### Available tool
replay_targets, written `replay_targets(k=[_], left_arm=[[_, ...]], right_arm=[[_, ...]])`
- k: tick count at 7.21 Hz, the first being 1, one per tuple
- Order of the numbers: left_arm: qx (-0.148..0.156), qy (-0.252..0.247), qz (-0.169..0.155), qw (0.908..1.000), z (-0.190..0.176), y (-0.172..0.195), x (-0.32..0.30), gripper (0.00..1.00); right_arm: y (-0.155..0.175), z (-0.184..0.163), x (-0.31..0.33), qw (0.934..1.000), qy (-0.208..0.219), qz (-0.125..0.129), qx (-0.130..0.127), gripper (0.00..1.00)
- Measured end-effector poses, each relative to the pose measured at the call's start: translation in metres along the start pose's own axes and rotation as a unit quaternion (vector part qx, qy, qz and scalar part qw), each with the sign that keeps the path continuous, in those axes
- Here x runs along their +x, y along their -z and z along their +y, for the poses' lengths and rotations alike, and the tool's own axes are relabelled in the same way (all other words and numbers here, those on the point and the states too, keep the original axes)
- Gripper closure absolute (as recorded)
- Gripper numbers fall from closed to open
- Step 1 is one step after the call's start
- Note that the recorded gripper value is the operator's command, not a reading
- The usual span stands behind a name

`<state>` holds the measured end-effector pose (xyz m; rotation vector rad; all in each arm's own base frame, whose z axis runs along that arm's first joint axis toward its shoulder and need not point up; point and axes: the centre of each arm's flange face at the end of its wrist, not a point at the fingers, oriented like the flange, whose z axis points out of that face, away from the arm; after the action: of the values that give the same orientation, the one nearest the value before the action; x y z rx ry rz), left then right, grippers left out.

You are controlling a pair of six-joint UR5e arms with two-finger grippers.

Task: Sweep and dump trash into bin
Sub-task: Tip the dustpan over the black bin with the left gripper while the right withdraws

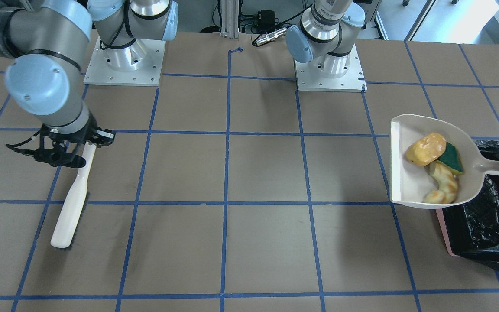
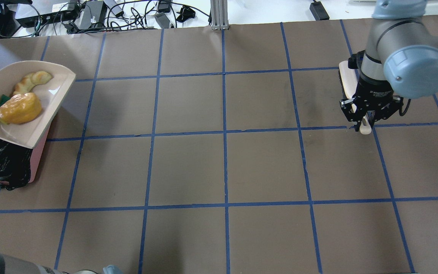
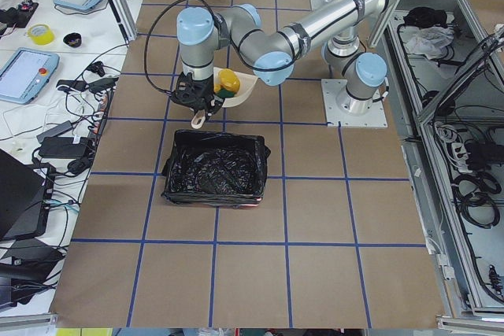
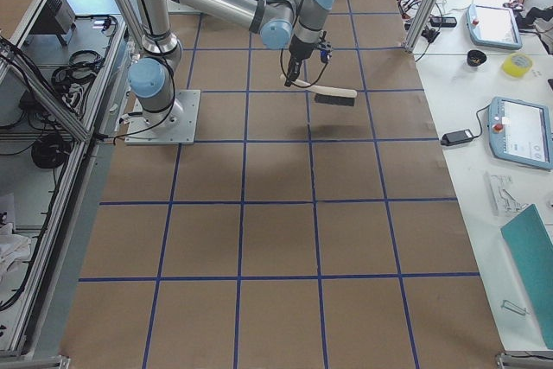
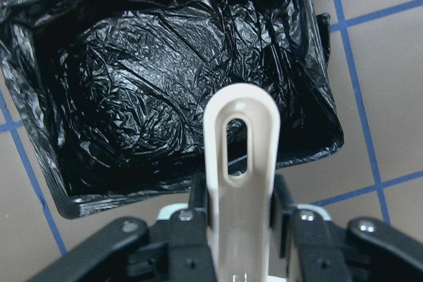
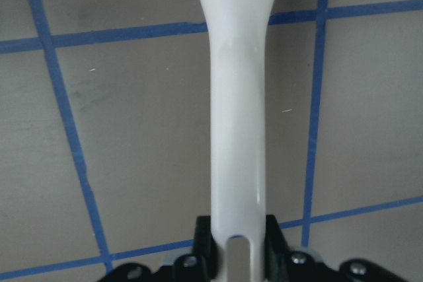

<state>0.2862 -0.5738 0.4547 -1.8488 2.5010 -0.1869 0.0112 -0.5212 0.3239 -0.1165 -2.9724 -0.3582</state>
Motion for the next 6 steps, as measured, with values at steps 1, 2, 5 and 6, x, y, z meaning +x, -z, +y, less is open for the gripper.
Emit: replay_targets(k=[1, 2, 5, 6], left_arm=[[0.006, -0.008, 0.003, 0.9999, -0.030, 0.001, -0.012, 1.00], [0.012, -0.021, 0.006, 0.9997, -0.057, 0.001, -0.020, 1.00], [0.038, -0.070, 0.042, 0.9959, -0.123, -0.017, -0.024, 1.00], [0.046, -0.093, 0.065, 0.9924, -0.134, -0.026, -0.017, 1.00]], right_arm=[[-0.009, -0.006, 0.029, 0.9998, 0.015, -0.006, 0.008, 1.00], [-0.020, -0.007, 0.055, 0.9994, 0.027, -0.019, 0.011, 1.00], [-0.053, -0.006, 0.088, 0.9973, 0.040, -0.051, 0.034, 1.00], [-0.062, -0.007, 0.088, 0.9968, 0.045, -0.050, 0.044, 1.00]])
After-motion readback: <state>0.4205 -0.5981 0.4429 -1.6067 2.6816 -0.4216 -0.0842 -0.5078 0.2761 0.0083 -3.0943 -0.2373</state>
